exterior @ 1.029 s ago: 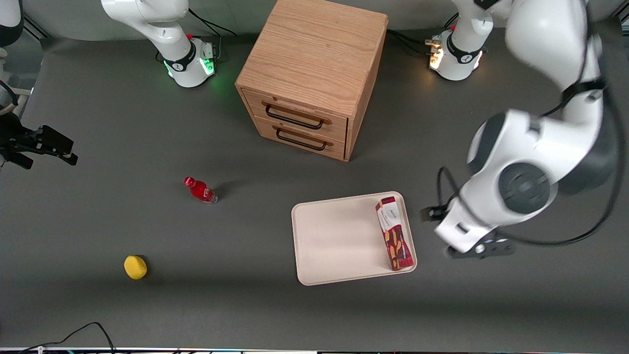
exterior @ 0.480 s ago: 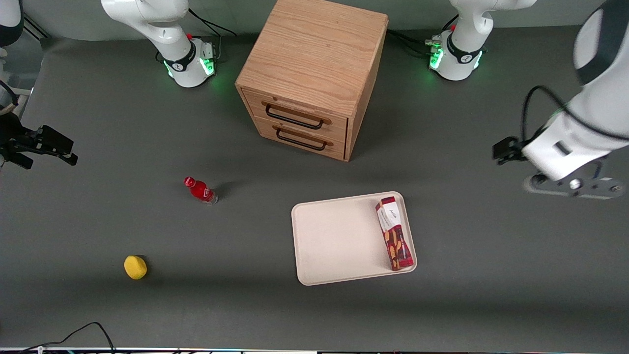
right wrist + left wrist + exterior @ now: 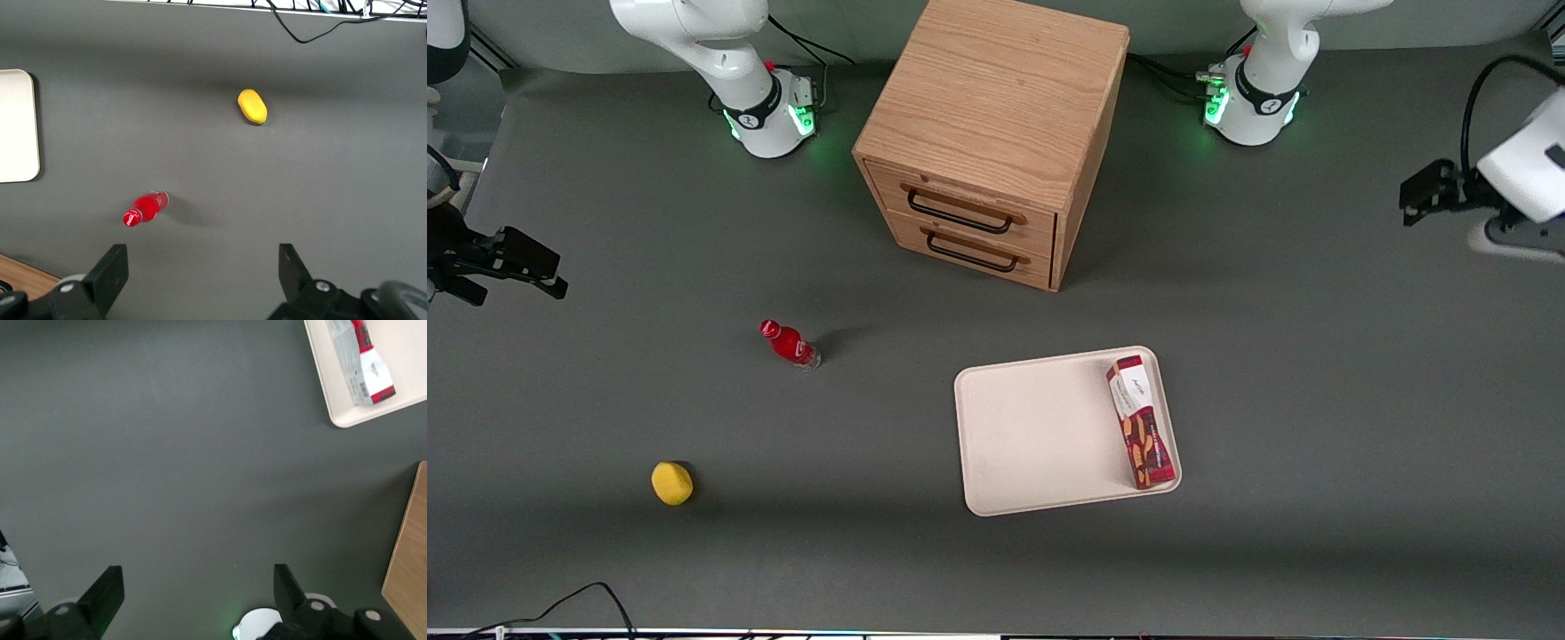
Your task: Place red cookie box on tray
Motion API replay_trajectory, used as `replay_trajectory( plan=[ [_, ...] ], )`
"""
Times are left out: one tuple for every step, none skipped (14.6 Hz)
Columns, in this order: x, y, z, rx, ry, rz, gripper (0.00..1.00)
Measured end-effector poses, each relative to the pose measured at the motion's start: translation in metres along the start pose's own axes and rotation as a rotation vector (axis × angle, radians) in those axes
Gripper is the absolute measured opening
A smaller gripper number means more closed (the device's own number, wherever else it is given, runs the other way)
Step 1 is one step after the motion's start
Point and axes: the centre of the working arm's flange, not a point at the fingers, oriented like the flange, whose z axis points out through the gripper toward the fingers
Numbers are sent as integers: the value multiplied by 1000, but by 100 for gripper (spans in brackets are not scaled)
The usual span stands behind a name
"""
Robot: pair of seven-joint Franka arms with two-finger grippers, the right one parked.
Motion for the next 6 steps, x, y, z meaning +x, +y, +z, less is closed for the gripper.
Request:
replay_trajectory(
  plan=[
    [-10, -1, -2, 4, 1, 13, 100],
    [-19, -3, -5, 7, 4, 35, 100],
    [-24, -6, -8, 8, 8, 50, 100],
    [-28, -9, -10, 9, 11, 54, 100],
    [-29, -12, -10, 8, 13, 52, 100],
    [-29, -14, -10, 7, 12, 51, 100]
  ],
)
